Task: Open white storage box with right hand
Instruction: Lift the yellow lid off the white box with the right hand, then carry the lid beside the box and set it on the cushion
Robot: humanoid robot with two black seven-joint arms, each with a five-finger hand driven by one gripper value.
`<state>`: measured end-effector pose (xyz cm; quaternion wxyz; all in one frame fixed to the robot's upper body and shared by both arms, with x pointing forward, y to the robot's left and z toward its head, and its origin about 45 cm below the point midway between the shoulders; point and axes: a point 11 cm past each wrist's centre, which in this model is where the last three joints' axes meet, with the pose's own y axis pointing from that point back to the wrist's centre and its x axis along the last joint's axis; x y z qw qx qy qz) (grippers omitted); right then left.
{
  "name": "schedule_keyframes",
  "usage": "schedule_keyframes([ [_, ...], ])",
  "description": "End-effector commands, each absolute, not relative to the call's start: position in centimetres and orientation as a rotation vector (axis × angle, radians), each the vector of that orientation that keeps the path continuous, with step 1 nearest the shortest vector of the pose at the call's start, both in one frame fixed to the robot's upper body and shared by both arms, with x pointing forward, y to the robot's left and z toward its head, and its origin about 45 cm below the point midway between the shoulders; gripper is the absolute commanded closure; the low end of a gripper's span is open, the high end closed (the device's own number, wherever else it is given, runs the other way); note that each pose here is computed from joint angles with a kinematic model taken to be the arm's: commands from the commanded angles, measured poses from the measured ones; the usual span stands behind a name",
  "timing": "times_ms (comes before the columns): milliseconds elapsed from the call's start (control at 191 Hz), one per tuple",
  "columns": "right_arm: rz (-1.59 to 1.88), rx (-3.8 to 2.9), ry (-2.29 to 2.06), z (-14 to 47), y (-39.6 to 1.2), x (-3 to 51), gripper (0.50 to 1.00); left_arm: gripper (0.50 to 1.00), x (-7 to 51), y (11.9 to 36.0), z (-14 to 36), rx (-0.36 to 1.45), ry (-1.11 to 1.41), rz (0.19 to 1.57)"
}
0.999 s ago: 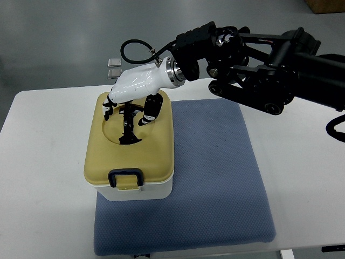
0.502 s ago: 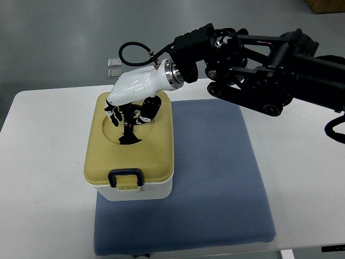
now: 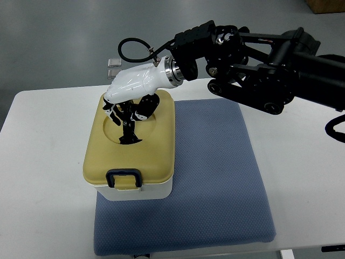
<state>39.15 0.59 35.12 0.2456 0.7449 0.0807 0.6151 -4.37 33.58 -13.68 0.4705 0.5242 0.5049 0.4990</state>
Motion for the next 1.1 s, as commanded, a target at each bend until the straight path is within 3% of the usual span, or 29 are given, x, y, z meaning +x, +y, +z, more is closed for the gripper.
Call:
schedule_keyframes([
  [0, 1.696, 2.041, 0.217, 35.9, 0.7, 39.1, 1.000, 0.500, -4.3, 33.6, -13.7, 1.283, 1.237, 1.223],
  [502, 1.813, 2.037, 0.091, 43.1, -2.5, 40.4, 1.000, 0.500, -4.4, 33.6, -13.7, 1.285, 1.238, 1.222],
  [763, 1.821, 2.035, -0.040, 45.5, -6.1, 41.8, 1.000, 0.500, -4.3, 33.6, -13.7, 1.283, 1.237, 1.223],
  [1093, 1.735, 2.029, -0.175, 44.5, -13.6, 43.9, 1.000, 0.500, -4.3, 33.6, -13.7, 1.284, 1.236, 1.222],
])
